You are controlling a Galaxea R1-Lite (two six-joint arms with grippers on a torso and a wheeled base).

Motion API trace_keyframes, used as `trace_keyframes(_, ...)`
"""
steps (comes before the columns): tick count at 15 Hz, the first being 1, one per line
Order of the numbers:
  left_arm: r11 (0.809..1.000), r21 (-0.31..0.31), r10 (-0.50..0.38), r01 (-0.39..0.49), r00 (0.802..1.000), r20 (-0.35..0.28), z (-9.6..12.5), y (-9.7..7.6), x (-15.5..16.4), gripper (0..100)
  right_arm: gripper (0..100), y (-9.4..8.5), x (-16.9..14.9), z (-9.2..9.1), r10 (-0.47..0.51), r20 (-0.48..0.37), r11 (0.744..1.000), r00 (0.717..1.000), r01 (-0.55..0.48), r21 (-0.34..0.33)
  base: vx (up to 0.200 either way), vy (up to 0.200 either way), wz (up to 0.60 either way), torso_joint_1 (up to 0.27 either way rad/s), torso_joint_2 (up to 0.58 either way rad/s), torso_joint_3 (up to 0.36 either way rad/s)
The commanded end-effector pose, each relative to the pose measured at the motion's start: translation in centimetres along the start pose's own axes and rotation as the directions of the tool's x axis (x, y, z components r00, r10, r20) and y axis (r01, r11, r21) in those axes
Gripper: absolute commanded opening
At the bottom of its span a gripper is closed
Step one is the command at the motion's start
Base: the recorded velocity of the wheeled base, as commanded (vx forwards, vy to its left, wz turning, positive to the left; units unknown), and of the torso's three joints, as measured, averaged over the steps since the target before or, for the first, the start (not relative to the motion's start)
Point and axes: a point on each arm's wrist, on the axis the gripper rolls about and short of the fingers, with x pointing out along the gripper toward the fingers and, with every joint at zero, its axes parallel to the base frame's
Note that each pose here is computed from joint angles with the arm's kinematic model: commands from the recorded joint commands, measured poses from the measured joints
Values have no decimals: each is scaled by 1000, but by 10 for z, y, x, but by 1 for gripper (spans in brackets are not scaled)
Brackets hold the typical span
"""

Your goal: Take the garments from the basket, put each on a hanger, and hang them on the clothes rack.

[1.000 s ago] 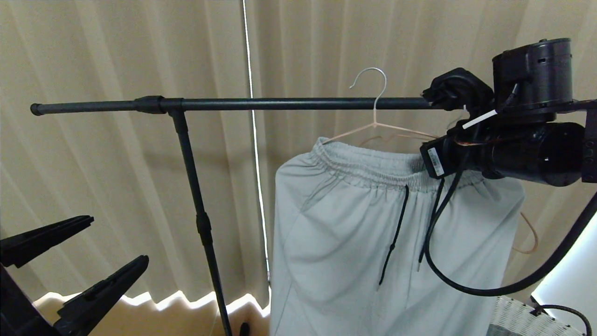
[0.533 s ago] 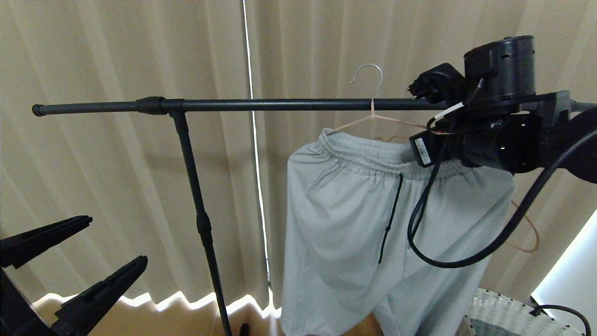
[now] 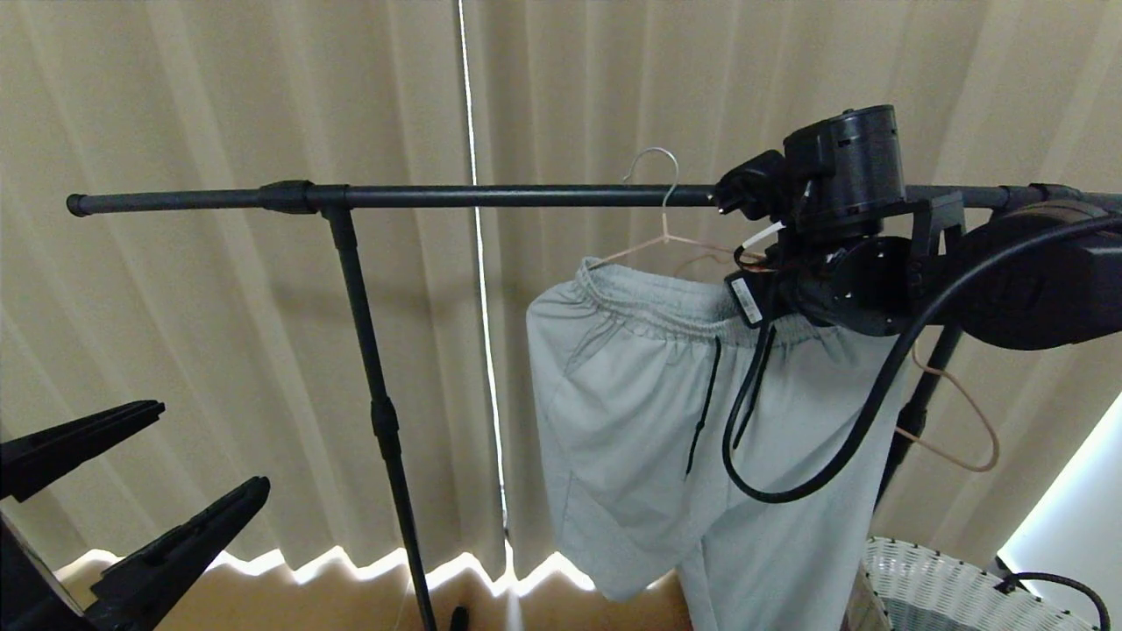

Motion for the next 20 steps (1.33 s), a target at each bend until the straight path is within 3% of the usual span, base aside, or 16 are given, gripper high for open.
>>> trace_keyframes(1, 1000, 0, 0, 0, 1000, -1, 0, 0, 0, 100, 0, 9, 0, -3, 15, -7, 1000, 1000, -15, -19, 0, 0, 0, 0, 0, 0)
trace_keyframes(12, 1000, -2, 4, -4, 1000, -6, 0, 0, 1, 100, 0, 39, -26, -2, 105, 30, 992, 994, -103, -69, 0, 0, 0, 0, 0, 0)
trace_keyframes(13, 1000, -2, 4, -4, 1000, -6, 0, 0, 1, 100, 100, 40, -26, -3, 108, 29, 992, 994, -105, -71, 0, 0, 0, 0, 0, 0)
trace_keyframes(17, 999, -8, 40, -41, 999, -34, -3, 4, 5, 100, 100, 40, -35, -1, 158, 55, 987, 986, -155, -51, 0, 0, 0, 0, 0, 0)
trace_keyframes(19, 998, -10, 53, -54, 998, -40, -3, 6, 6, 100, 100, 41, -36, -5, 217, 66, 976, 974, -218, 0, 0, 0, 0, 0, 0, 0)
trace_keyframes(20, 998, -11, 59, -60, 997, -42, -3, 7, 6, 100, 100, 41, -38, -7, 267, 75, 961, 961, -271, 60, 0, 0, 0, 0, 0, 0)
